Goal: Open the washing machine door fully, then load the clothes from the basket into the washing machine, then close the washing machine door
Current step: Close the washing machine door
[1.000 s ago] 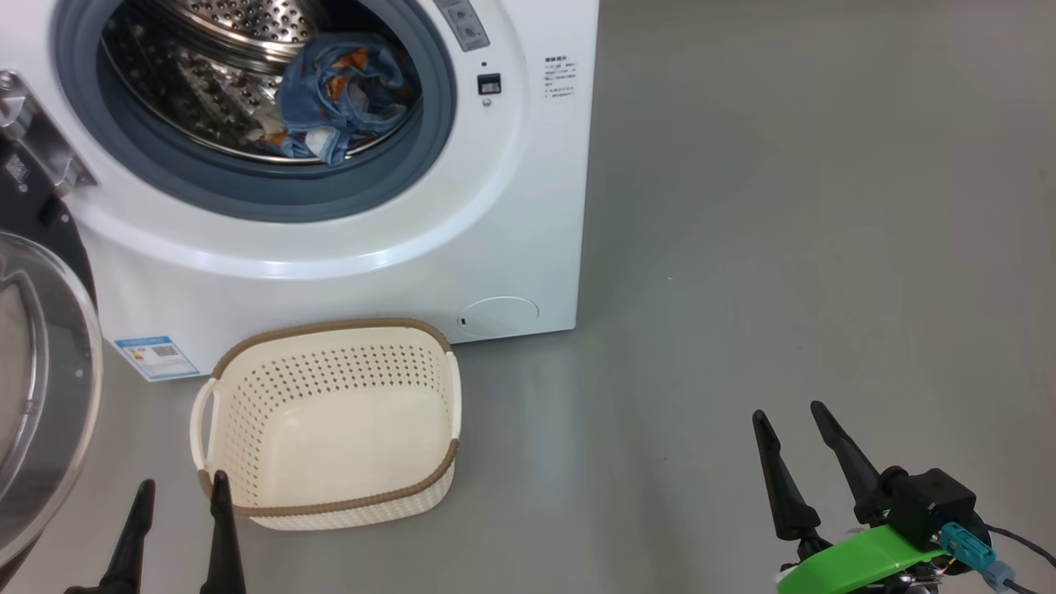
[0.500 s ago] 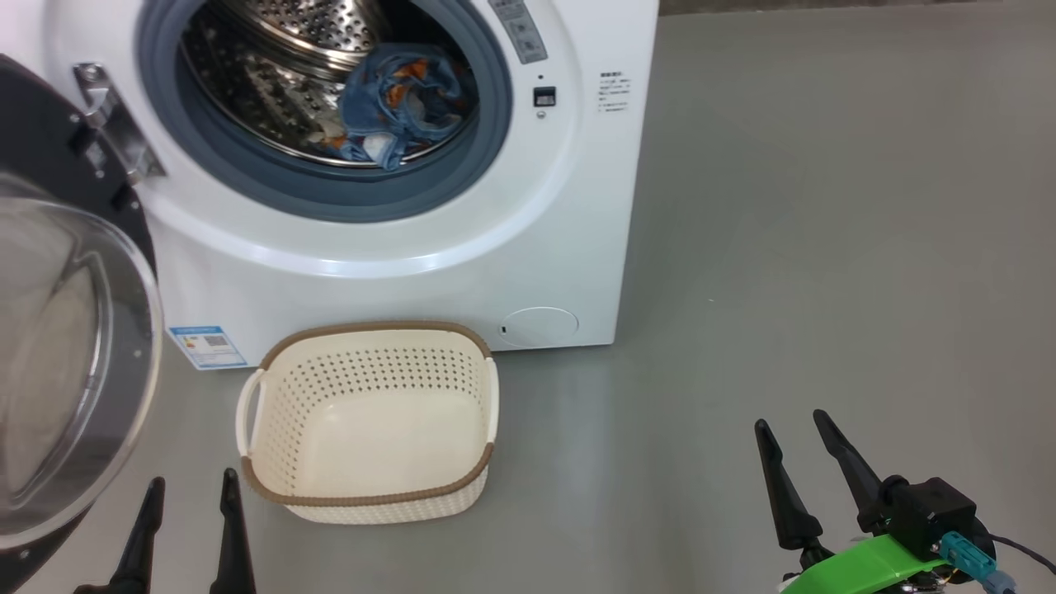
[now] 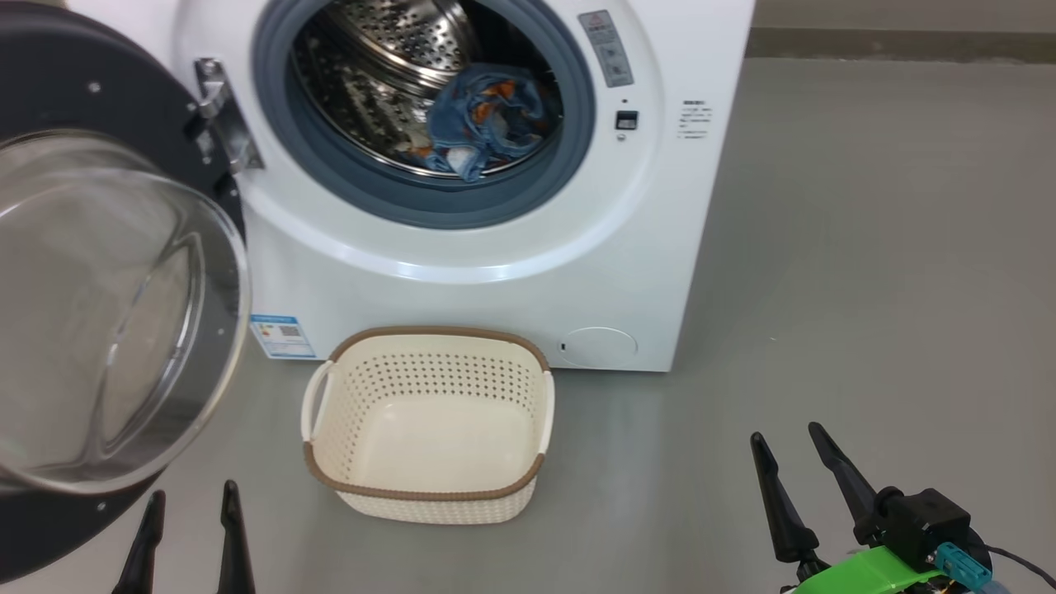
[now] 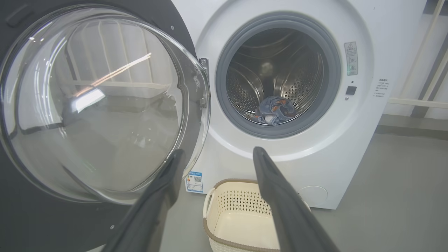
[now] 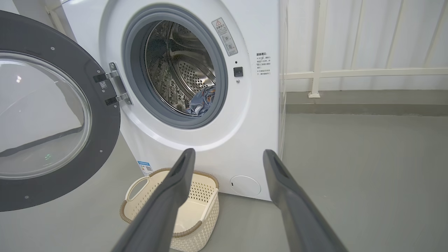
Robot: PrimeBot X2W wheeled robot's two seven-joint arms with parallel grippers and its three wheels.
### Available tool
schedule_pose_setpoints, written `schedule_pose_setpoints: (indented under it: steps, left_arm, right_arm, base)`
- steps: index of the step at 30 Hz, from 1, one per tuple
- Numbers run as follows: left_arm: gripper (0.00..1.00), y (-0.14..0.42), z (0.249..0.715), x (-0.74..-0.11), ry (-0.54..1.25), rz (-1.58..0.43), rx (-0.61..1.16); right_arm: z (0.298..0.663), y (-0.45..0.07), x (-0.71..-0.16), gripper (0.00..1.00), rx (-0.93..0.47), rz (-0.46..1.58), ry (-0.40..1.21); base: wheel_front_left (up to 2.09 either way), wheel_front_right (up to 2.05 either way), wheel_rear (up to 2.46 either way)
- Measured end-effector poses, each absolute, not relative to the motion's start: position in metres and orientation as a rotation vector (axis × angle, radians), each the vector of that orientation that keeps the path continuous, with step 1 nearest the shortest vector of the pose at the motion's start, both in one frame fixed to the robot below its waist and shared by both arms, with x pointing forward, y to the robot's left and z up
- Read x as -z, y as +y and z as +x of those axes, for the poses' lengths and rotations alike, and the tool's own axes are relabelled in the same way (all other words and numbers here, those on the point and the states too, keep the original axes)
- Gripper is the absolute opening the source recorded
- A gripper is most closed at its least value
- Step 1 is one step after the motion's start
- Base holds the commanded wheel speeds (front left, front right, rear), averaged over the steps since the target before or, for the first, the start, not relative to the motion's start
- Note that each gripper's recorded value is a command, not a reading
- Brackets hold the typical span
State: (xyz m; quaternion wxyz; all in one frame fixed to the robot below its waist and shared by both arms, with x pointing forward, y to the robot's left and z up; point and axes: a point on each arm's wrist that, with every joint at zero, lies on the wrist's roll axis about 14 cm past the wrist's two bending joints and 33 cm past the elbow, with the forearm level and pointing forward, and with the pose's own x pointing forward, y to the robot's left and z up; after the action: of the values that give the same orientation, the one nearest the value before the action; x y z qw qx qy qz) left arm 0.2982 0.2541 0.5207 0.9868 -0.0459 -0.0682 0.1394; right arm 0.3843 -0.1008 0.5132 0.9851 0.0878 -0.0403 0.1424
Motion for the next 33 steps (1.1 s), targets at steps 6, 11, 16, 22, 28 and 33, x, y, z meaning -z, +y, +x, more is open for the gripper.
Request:
schedule_pose_setpoints:
  steps: [6, 11, 16, 22, 28, 33]
  left_arm:
    - [1.0, 0.268, 0.278, -0.518, -0.135, -0.097, -0.343]
    - [1.0, 0.278, 0.262, -0.515, -0.129, -0.099, -0.387]
    - [1.0, 0.287, 0.253, -0.513, -0.129, -0.105, -0.43]
    - [1.0, 0.297, 0.242, -0.51, -0.121, -0.107, -0.477]
    - [1.0, 0.305, 0.231, -0.506, -0.107, -0.105, -0.525]
    - [1.0, 0.312, 0.221, -0.505, -0.103, -0.104, -0.568]
  right_arm:
    - [0.387, -0.082, -0.517, 1.0, -0.342, 0.176, -0.086]
    - [0.387, -0.066, -0.52, 1.0, -0.388, 0.177, -0.091]
    - [0.388, -0.053, -0.519, 1.0, -0.425, 0.177, -0.085]
    - [0.39, -0.039, -0.515, 1.0, -0.463, 0.18, -0.07]
    - [0.393, -0.026, -0.51, 1.0, -0.499, 0.181, -0.052]
    - [0.394, -0.014, -0.509, 1.0, -0.53, 0.184, -0.045]
  base:
    - [0.0, 0.0, 0.0]
    - [0.0, 0.0, 0.0]
    - [0.0, 0.0, 0.0]
    - [0.0, 0.0, 0.0]
    - [0.0, 0.0, 0.0]
    - [0.0, 0.0, 0.0]
